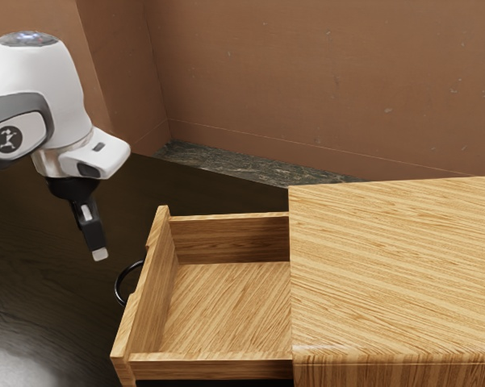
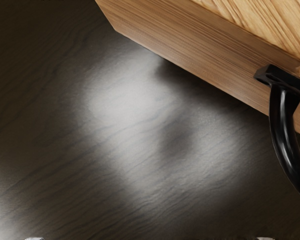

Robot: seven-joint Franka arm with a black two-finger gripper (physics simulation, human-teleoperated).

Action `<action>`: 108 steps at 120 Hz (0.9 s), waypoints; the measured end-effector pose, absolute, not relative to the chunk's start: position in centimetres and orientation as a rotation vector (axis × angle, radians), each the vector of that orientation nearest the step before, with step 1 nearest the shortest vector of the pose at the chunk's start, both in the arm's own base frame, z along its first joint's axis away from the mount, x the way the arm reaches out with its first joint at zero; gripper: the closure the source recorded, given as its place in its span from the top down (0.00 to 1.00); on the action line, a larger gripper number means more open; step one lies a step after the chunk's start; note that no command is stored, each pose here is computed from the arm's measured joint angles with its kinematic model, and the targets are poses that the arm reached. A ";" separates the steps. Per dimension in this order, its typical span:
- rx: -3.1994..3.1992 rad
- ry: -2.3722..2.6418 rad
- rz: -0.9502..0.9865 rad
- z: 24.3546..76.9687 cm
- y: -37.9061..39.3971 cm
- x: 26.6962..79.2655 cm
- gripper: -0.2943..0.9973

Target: Push the drawer handle with one arm to close the drawer

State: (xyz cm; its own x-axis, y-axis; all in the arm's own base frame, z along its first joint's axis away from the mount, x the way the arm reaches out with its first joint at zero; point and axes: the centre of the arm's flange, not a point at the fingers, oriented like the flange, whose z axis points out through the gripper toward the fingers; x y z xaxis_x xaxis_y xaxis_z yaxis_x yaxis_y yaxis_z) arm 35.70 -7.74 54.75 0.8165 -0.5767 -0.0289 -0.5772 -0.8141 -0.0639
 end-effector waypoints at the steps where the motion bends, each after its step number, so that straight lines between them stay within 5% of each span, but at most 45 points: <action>1: -2.924 0.941 0.013 54.6 -7.7 35.7 0.62; 37: -2.730 1.353 -0.061 54.1 -10.5 31.8 0.35; 108: -2.508 1.758 -0.023 52.7 -12.4 30.4 0.26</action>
State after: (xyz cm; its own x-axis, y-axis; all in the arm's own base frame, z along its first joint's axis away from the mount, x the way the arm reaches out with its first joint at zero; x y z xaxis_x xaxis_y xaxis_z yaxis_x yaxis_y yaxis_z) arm 30.39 -12.42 52.71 0.3420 -0.9391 -0.0329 -0.9380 -0.3390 -0.0725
